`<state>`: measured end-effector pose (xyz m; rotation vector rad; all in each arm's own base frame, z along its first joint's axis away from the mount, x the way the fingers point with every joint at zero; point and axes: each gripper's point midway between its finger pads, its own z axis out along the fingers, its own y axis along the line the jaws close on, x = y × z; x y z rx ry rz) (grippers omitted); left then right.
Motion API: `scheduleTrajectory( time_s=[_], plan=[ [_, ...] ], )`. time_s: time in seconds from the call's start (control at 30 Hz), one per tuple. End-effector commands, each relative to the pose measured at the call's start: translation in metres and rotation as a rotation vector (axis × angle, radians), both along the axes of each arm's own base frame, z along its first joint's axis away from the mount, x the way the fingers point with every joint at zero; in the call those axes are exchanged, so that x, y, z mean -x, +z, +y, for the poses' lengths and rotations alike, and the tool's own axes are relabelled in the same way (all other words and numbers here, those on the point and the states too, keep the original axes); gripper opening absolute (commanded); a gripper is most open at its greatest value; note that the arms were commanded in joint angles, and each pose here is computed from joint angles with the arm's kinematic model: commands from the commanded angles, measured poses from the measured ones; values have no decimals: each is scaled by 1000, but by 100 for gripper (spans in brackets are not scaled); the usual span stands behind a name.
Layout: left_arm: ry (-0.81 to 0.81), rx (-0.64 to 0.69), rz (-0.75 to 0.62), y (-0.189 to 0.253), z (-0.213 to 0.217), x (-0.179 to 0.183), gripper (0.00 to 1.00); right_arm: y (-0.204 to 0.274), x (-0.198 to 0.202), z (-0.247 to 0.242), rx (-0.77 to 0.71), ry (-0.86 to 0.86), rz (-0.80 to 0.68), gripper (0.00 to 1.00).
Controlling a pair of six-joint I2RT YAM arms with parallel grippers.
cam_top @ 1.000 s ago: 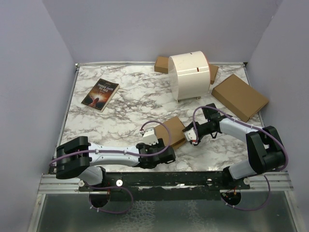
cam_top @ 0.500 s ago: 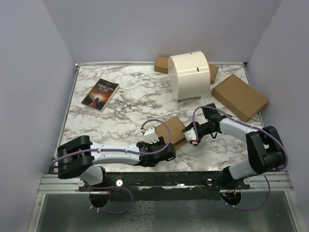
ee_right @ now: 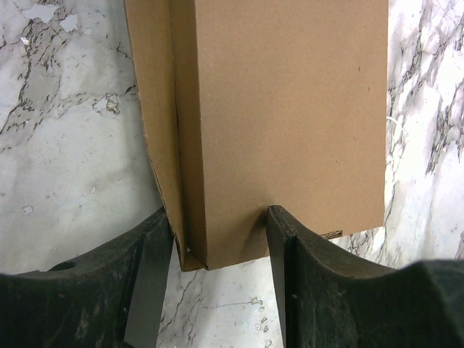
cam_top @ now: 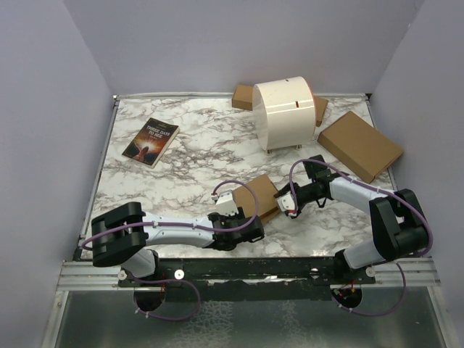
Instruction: Fold the paper box
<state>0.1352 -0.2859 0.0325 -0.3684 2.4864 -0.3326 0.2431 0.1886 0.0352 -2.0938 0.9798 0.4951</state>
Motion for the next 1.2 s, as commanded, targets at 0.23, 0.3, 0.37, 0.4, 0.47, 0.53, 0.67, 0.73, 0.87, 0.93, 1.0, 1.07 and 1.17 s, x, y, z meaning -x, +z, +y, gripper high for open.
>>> scheduleTrajectory(
  time_s=[0.23, 0.3, 0.37, 0.4, 0.47, 0.53, 0.67, 0.73, 0.87, 0.93, 1.0, 1.07, 1.17],
  plan=[
    [16, -35, -10, -2, 8, -3, 40, -12, 15, -4, 28, -2, 91, 52],
    [17, -37, -10, -2, 8, -3, 38, -12, 15, -4, 28, -1, 90, 52],
    [17, -35, -9, -2, 8, -3, 37, -12, 15, -4, 29, -1, 91, 52],
    [16, -34, -9, -2, 7, -3, 37, -13, 16, -4, 30, -1, 93, 52],
    [16, -37, -9, -2, 8, -3, 36, -12, 15, -3, 29, -1, 90, 52],
    [14, -37, -9, -2, 8, -3, 35, -12, 16, -4, 29, 0, 91, 52],
    [14, -37, -7, -3, 8, -3, 34, -13, 16, -4, 29, 0, 91, 52],
    [12, -37, -7, -3, 8, -2, 34, -12, 16, -4, 29, 0, 91, 52],
    [13, -39, -9, -2, 8, -3, 32, -12, 16, -4, 29, 0, 92, 52],
    [14, -40, -8, -2, 9, -3, 30, -12, 16, -4, 29, 0, 92, 52],
    [13, -41, -8, -2, 10, -2, 29, -13, 16, -4, 30, 0, 93, 52],
    [12, -40, -8, -2, 9, -2, 29, -12, 16, -4, 29, -1, 93, 52],
    [13, -43, -8, -2, 10, -2, 29, -13, 16, -4, 30, 0, 93, 52]
  ],
)
